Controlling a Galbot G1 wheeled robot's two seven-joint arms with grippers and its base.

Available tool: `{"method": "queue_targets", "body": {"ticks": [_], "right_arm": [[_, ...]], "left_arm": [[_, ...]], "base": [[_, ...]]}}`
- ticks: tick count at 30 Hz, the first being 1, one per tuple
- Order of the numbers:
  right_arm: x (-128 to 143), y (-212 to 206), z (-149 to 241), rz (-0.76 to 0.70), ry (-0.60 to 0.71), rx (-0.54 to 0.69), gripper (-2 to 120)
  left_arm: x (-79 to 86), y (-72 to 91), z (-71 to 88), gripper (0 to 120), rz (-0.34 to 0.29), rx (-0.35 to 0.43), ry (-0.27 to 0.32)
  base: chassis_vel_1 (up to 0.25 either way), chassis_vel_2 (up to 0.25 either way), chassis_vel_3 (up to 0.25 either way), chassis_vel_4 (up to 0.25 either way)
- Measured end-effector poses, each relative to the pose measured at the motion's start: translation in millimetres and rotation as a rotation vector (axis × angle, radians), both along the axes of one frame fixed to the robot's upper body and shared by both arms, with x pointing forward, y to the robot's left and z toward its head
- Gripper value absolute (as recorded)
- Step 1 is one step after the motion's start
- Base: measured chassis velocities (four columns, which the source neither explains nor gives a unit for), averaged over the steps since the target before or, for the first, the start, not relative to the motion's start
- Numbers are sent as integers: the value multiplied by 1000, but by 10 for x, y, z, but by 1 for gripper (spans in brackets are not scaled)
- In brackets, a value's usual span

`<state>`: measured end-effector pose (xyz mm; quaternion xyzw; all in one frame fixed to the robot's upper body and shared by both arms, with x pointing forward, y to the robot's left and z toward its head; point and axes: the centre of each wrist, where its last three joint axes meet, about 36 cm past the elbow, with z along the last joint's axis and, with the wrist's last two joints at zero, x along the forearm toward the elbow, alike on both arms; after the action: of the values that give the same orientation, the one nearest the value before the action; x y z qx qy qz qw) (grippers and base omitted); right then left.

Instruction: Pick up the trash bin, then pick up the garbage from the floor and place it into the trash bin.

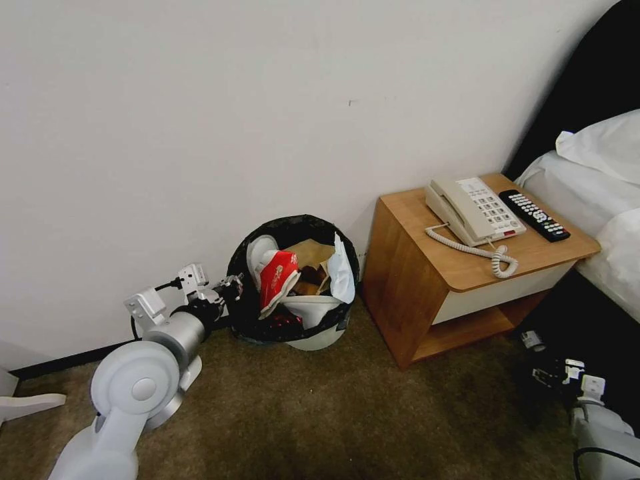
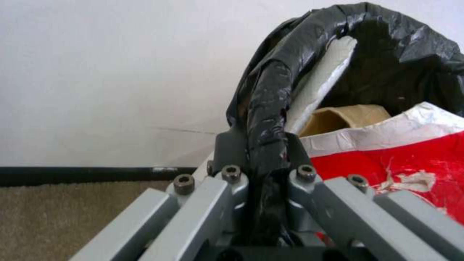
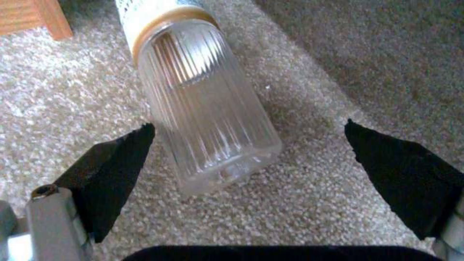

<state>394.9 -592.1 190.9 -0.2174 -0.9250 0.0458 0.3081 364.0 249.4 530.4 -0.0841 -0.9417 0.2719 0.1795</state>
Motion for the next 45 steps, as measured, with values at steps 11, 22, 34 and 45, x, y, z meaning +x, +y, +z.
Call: {"method": "queue_targets", "body": {"ticks": [11,22,34,45], "right_arm": [[113,66,14,13,9,-1,100],[99,79,-13,-1,62,-25,100],[175,98,15,9,67,-38,100],[194,127,6,14,103,-54,96]], "left_arm": [[-6,-3,-9,4,3,0,1],[-16,-16,-16,4,2,-1,0],[-16,-18,-10,4,3,1,-5],[-19,-25,-38,4,1,2,-2]], "base": [[0,0,0,0],[0,0,0,0],[0,0,0,0],[0,0,0,0]]}}
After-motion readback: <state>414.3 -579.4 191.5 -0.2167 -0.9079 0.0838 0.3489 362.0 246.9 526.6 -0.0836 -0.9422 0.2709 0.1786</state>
